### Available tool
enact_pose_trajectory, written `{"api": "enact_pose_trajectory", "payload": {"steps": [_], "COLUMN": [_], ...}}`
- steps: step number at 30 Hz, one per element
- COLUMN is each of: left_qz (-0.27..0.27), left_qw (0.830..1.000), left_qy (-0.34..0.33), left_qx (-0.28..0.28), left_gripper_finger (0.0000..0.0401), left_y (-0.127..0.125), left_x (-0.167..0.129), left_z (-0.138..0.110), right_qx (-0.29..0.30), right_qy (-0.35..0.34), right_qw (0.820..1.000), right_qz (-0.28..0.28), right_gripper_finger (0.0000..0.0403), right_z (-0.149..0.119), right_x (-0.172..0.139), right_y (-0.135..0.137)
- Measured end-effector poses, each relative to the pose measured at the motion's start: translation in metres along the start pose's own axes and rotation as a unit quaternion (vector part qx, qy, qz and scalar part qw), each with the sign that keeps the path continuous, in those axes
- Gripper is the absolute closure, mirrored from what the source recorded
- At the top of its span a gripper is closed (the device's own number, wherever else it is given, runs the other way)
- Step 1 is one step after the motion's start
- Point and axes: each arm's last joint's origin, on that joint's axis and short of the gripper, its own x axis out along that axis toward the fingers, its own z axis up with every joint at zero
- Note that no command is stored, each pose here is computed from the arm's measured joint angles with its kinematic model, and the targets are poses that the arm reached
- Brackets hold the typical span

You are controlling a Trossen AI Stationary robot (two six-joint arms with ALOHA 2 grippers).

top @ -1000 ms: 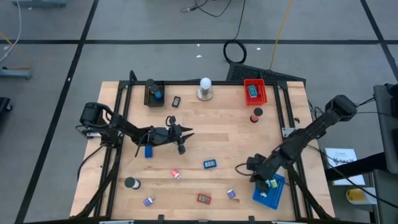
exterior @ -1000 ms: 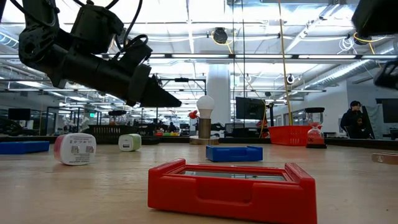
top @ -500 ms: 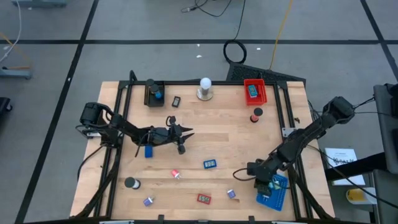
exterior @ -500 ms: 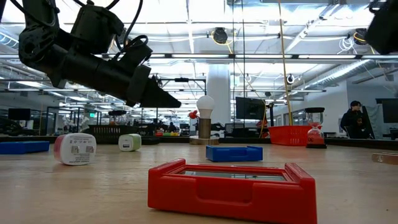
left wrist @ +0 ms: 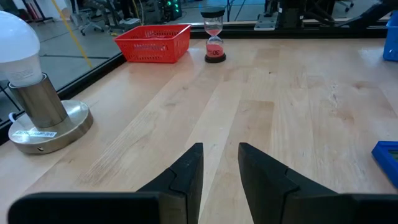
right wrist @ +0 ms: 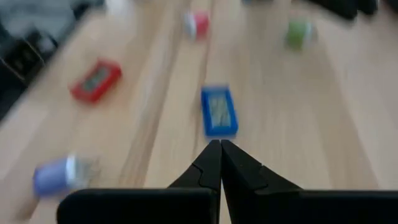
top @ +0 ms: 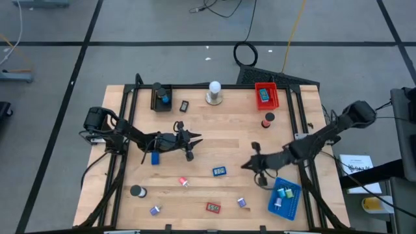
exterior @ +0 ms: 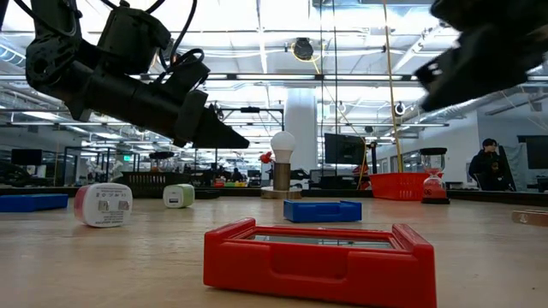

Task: Pick & Place Office items
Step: Put the right blue digital clock into the red bin

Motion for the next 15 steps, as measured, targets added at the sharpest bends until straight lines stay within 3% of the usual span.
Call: {"api": "enact_pose_trajectory", "payload": {"steps": [3,7,11,15], "left_qz": [0.0,0.0,0.001,-0.002], "left_qw": [1.0,1.0,1.0,1.0], "left_qy": [0.0,0.0,-0.002,-0.015], "left_qx": [-0.001,-0.002,0.003,0.015], "left_gripper_finger": [0.0293,0.0293,0.0297,0.0332], "left_y": [0.0,0.0,-0.002,-0.008], "left_x": [0.0,0.0,-0.001,-0.009], "left_z": [0.0,0.0,0.001,0.011], "right_qx": [-0.009,-0.022,-0.042,-0.075], "right_qy": [-0.099,-0.189,-0.221,-0.238], "right_qw": [0.995,0.981,0.973,0.966], "right_qz": [0.011,-0.023,-0.05,-0.07], "right_gripper_finger": [0.0403,0.0403,0.0403,0.0403], "right_z": [-0.005,-0.012,-0.011,-0.006], "right_x": [0.005,0.001,-0.002,-0.003], "right_y": [-0.019,-0.043,-0.053,-0.058]}}
